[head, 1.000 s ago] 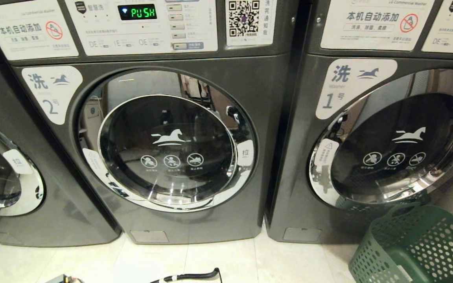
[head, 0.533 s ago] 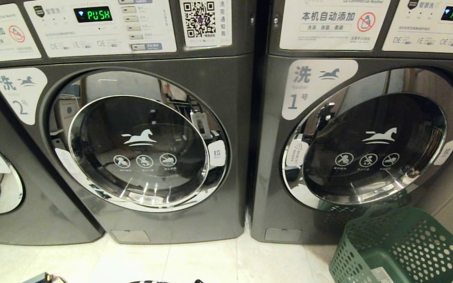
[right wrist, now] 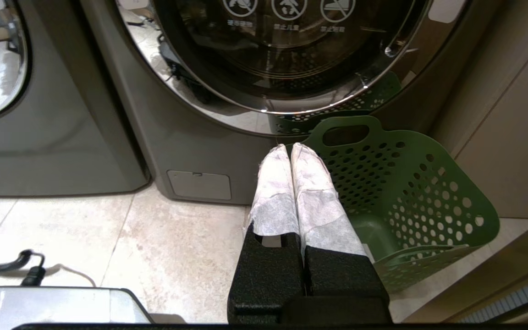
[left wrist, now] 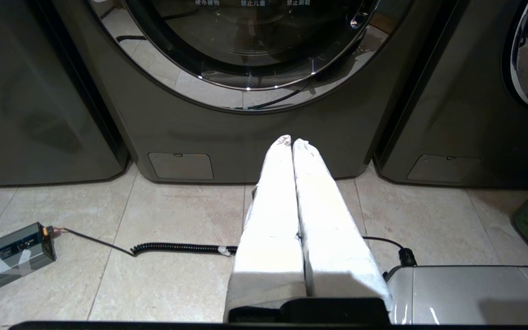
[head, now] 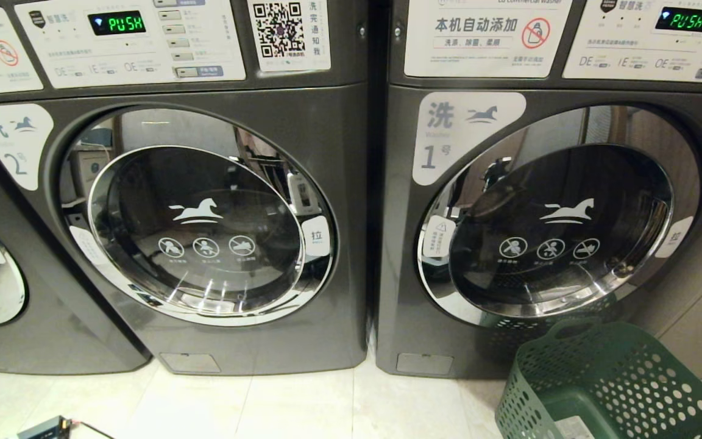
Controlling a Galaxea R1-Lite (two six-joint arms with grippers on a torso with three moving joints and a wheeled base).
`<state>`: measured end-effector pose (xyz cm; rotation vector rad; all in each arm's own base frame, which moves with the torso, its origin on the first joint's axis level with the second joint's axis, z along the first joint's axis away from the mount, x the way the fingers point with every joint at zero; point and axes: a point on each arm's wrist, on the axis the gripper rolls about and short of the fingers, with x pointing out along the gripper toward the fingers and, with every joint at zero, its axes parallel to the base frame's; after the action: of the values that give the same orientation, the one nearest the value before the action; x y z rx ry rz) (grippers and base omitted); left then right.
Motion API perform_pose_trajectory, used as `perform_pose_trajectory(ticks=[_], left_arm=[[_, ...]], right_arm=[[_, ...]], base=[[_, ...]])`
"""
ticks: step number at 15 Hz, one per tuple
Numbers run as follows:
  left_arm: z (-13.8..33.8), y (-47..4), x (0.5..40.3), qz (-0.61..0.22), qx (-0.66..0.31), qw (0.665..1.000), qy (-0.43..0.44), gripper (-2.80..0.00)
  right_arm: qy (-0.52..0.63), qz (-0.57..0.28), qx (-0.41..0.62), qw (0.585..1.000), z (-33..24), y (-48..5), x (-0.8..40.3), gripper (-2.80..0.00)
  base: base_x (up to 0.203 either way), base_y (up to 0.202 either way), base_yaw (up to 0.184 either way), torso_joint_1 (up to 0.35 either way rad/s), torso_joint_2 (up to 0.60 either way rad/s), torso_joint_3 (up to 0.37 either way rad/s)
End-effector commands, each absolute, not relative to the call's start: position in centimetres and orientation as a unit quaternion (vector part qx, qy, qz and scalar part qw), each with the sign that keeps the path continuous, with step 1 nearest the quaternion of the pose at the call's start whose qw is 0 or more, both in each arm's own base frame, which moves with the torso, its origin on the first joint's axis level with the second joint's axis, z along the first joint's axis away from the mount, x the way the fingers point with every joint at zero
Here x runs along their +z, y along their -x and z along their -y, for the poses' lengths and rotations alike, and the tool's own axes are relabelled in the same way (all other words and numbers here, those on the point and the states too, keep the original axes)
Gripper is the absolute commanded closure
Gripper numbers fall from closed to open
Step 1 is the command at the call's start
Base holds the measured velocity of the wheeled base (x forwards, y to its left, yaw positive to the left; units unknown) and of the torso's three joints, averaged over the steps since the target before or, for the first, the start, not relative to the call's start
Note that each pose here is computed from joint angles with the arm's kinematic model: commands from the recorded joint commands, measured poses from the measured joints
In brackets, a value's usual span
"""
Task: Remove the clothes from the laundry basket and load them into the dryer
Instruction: Close the dryer
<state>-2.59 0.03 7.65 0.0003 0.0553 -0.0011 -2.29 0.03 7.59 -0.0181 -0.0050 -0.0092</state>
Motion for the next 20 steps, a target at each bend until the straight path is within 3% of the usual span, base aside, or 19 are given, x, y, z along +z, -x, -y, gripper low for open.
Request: perform_pose_trajectory(ticks=[1,17,20], left_arm=[[-0.03,2.6,7.65,-0.028,0.0,1.0,0.0,0.0],[-0.03,2.6,7.65,-0.028,0.0,1.0,0.0,0.0],[-0.03,2.6,7.65,-0.028,0.0,1.0,0.0,0.0]], right_arm=[[0.009,0.002,-0.005,1.0,-0.03,2.28,7.59,0.0],[0.012,0.001,-0.005,1.0,-0.03,2.28,7.58,0.0],[0.011,0.002,-0.005,1.0,-0.03,2.29,7.58,0.0]], base=[[0.0,0.0,0.0,0.0,0.0,0.0],[0.0,0.0,0.0,0.004,-0.01,-0.002],[0.0,0.0,0.0,0.149,-0.15,-0.193]])
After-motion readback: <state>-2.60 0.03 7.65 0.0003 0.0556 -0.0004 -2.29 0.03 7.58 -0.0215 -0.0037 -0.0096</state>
